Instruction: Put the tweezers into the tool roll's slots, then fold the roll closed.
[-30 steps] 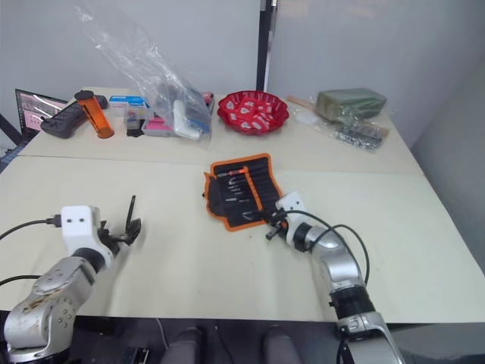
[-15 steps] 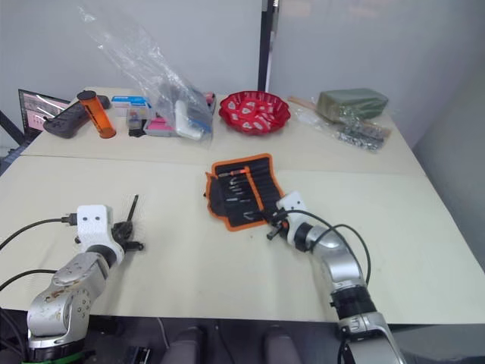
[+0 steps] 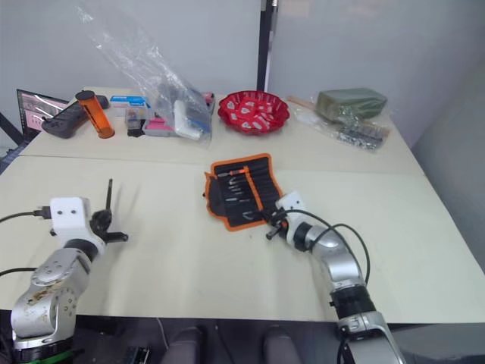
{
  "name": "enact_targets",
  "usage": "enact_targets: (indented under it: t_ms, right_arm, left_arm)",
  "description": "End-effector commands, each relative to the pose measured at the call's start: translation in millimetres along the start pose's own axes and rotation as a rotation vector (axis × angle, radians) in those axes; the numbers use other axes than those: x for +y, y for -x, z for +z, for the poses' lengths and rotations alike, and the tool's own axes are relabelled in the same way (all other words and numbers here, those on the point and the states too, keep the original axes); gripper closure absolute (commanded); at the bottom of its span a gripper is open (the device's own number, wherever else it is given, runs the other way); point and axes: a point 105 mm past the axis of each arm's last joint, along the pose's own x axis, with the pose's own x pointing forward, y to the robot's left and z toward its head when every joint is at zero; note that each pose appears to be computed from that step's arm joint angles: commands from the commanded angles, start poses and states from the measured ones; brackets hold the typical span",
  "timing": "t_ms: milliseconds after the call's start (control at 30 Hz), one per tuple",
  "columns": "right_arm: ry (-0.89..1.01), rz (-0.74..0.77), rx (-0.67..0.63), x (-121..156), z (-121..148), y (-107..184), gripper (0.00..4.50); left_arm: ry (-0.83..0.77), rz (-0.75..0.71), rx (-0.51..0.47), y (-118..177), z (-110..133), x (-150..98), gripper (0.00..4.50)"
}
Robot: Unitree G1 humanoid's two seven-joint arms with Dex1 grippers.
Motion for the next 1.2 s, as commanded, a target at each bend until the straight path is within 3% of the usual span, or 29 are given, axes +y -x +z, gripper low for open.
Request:
enact_targets:
  t_ms: [33, 167, 300, 533, 833, 1000, 1200]
  right_arm:
    - [-0.028, -0.027, 0.085, -2, -25, 5, 4.50]
    - [-0.035, -0.044, 0.081, -3, -27, 6, 4.50]
    - [-0.038, -0.063, 0.079, -6, -28, 7, 4.50]
    - [-0.043, -0.095, 0.069, -6, -28, 10, 4.50]
    - [-0.054, -0.129, 0.064, -6, -31, 12, 4.50]
    - [-0.058, -0.147, 0.058, -8, -30, 13, 4.50]
    - [-0.060, -0.165, 0.055, -10, -30, 16, 4.50]
  left_arm:
    - [-0.084, -0.094, -0.118, 2, 29, -6, 4.49]
    - [-0.170, -0.416, -0.180, 5, 58, -36, 4.49]
    - [-0.242, -0.730, -0.133, 17, 68, -61, 4.49]
    - [-0.418, -1.052, -0.078, 18, 92, -90, 4.49]
    - [-0.631, -1.289, -0.037, -10, 108, -146, 4.49]
    - [-0.734, -1.317, 0.036, -32, 93, -163, 4.49]
    - [-0.784, -1.356, 0.038, -47, 79, -178, 4.49]
